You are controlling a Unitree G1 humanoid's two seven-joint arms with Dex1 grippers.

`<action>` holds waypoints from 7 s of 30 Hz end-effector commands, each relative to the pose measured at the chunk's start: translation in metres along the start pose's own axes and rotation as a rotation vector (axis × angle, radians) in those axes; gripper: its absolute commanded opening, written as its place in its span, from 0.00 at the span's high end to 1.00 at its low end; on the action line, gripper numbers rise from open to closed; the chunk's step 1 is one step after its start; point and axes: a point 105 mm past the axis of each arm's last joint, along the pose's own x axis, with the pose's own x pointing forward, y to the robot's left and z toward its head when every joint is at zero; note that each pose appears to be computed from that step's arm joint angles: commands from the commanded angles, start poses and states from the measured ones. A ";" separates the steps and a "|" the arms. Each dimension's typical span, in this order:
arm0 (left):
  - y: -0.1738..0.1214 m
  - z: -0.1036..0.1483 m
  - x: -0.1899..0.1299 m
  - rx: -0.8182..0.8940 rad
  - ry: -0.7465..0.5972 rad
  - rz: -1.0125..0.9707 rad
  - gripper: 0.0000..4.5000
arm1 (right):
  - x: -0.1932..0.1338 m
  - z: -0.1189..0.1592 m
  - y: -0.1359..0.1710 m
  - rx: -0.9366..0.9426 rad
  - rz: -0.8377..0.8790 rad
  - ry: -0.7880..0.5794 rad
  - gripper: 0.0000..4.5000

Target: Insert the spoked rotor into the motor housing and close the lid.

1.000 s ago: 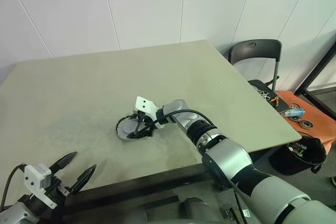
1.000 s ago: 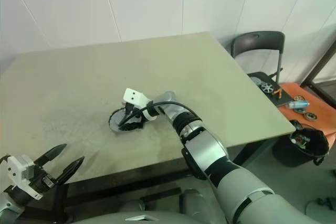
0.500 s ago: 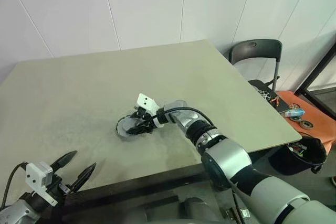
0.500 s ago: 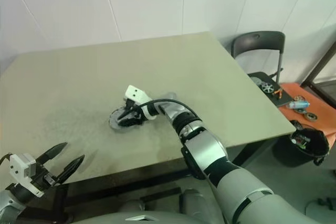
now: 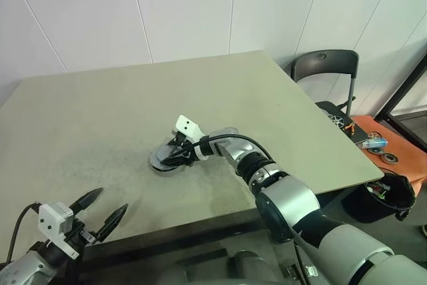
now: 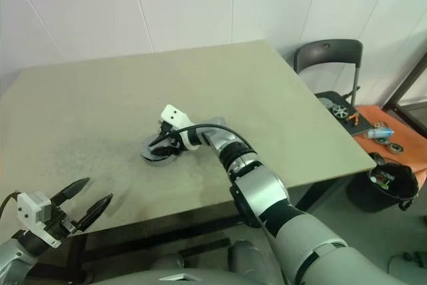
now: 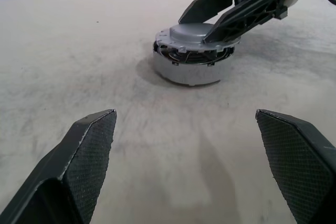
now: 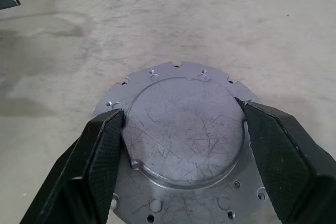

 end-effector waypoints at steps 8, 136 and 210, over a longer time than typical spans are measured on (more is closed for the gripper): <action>-0.004 0.026 0.009 0.033 -0.019 -0.006 0.00 | 0.008 0.014 0.005 -0.047 -0.001 -0.025 0.28; -0.007 -0.006 0.149 -0.059 0.231 0.006 1.00 | 0.001 -0.029 0.008 -0.017 0.038 0.131 0.11; -0.017 0.003 0.148 -0.063 0.235 -0.065 1.00 | -0.031 -0.008 -0.001 1.489 0.033 -0.166 0.70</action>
